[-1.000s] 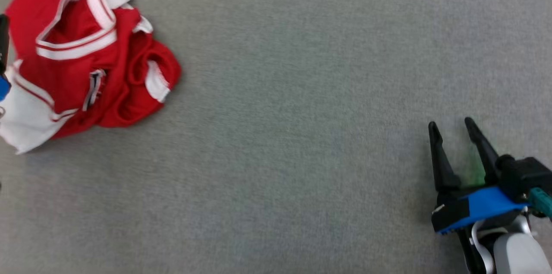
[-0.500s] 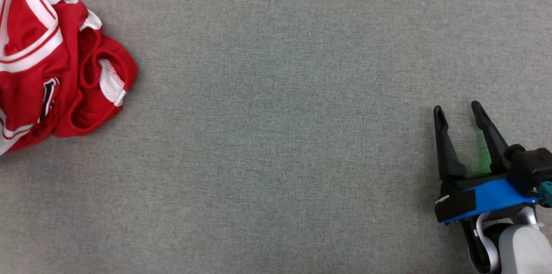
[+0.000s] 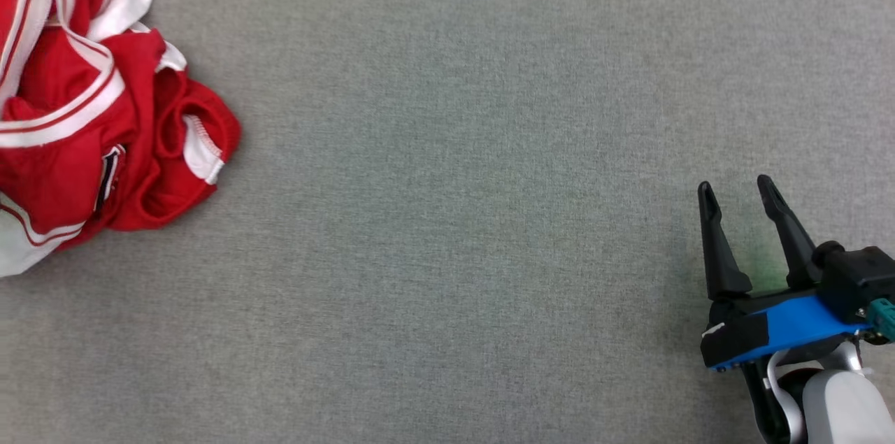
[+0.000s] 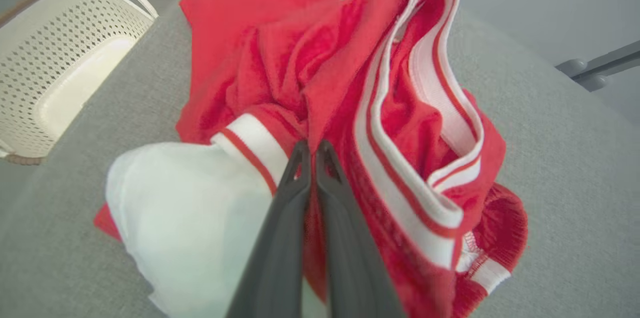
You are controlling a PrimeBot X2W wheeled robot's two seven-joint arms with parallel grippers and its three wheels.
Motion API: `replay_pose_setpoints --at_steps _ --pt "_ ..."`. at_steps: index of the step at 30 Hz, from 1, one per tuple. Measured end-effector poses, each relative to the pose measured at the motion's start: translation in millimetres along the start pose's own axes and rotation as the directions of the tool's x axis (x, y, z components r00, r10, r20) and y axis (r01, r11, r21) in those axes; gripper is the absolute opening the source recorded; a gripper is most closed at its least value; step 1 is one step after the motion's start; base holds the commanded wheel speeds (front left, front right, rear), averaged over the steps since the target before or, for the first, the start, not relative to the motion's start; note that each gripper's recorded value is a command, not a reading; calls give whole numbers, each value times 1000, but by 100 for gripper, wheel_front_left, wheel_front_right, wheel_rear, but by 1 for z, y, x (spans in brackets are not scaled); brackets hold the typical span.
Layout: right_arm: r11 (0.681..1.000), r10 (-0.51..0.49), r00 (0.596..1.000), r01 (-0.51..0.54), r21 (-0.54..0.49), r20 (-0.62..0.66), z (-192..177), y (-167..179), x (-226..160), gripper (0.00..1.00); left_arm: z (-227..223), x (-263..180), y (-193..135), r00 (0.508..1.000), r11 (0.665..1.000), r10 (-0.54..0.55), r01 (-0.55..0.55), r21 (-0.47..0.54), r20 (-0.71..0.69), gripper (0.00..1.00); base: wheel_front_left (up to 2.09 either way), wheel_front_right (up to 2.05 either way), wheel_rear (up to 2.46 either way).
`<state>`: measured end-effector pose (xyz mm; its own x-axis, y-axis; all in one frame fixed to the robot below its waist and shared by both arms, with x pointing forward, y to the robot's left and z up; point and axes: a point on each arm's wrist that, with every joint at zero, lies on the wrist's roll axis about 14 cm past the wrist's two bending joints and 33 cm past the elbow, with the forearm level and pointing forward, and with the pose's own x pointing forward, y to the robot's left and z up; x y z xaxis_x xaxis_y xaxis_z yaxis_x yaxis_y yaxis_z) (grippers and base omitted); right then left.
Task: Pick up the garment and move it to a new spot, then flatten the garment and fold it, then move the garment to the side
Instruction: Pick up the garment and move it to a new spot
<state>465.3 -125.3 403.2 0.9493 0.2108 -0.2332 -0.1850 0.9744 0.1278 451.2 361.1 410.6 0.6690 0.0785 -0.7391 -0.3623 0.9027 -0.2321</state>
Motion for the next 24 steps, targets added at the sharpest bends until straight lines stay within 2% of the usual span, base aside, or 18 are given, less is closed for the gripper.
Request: replay_pose_setpoints --at_steps 5,11,18,21,24 --pt "1000 24 999 -24 18 39 14 11 -5 100 48 -36 -8 985 997 -38 25 78 170 0 0 0 0" --pt "998 38 995 -42 45 88 30 19 -16 100 107 -91 -44 926 974 -147 75 213 347 0 0 0 0" --pt "996 25 990 -36 78 140 43 19 -36 100 161 -165 -117 789 916 -329 132 380 519 0 0 0 0" --pt "996 5 988 -20 90 155 46 15 -48 100 174 -195 -157 713 874 -430 174 455 554 0 0 0 0" --pt "995 -26 984 8 101 174 50 6 -58 100 179 -222 -201 635 818 -537 231 527 555 0 0 0 0"
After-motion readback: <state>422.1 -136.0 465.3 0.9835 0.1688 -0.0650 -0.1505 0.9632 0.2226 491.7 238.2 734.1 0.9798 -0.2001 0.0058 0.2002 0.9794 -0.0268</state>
